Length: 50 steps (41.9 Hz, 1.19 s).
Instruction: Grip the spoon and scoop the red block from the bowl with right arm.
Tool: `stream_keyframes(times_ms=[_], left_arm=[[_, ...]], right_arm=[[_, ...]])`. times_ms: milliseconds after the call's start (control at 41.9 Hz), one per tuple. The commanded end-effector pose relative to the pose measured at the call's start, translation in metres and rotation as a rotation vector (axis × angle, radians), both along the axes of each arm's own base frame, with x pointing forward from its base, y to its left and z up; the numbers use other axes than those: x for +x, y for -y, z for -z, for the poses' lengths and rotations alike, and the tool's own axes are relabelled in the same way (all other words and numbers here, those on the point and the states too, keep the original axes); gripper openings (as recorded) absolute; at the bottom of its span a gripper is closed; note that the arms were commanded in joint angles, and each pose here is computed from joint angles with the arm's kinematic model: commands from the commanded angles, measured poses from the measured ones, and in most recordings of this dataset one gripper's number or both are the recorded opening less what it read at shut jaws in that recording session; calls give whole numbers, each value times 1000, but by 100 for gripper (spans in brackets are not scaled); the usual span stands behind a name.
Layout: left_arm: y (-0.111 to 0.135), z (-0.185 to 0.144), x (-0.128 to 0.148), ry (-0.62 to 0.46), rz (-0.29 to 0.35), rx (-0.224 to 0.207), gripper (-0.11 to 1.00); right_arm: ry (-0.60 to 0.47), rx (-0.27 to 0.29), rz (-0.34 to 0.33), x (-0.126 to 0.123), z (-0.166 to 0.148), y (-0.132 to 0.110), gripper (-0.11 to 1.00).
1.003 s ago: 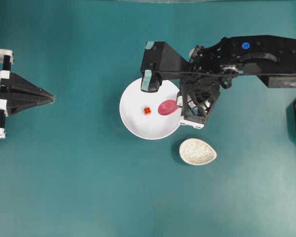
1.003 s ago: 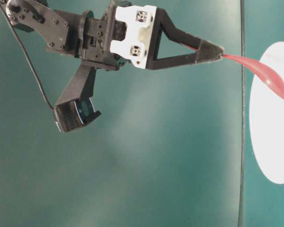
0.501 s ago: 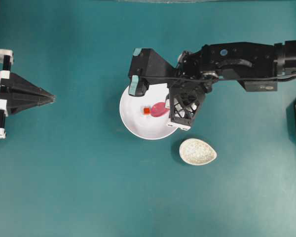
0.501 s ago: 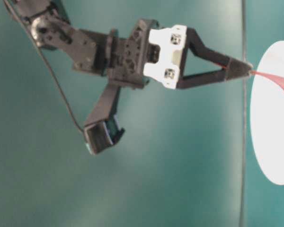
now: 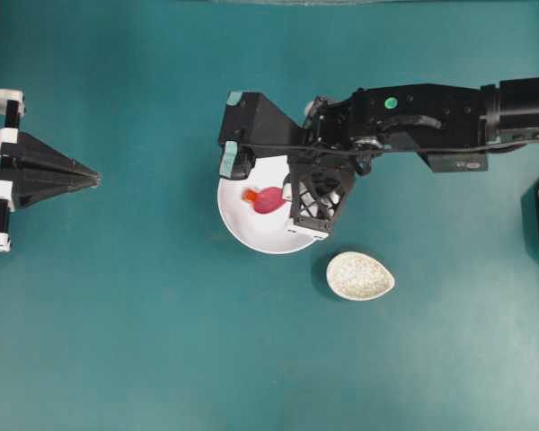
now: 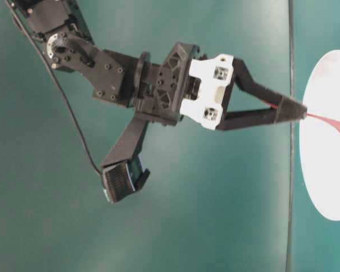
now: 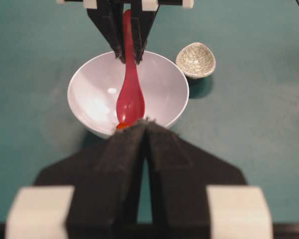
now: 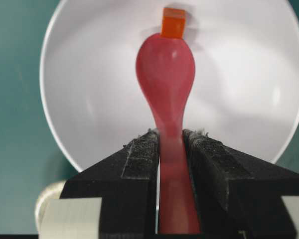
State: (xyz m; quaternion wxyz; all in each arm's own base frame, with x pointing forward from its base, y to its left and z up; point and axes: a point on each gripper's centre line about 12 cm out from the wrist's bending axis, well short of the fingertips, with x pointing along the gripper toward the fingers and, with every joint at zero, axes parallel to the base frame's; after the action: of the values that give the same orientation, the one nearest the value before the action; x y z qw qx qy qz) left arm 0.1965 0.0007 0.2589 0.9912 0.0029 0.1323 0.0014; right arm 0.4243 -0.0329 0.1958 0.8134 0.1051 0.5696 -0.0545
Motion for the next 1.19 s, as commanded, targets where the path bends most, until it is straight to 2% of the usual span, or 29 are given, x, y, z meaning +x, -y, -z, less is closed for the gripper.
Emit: stream_keyframes(times_ms=[0,191,430,1170], left_arm=[[0,-5,2,14,1,3,0],[0,-5,2,12,2,3,0],[0,-5,2,12,2,0,0],[0,-6,2,14,1,0,0]], right_arm=[[79,-9,6,9,-18,1,25],[150,-13,15,16,-23,0,25],[197,-19,11,14,-39,-2,25],[238,-32,10,9,-47,-1,25]])
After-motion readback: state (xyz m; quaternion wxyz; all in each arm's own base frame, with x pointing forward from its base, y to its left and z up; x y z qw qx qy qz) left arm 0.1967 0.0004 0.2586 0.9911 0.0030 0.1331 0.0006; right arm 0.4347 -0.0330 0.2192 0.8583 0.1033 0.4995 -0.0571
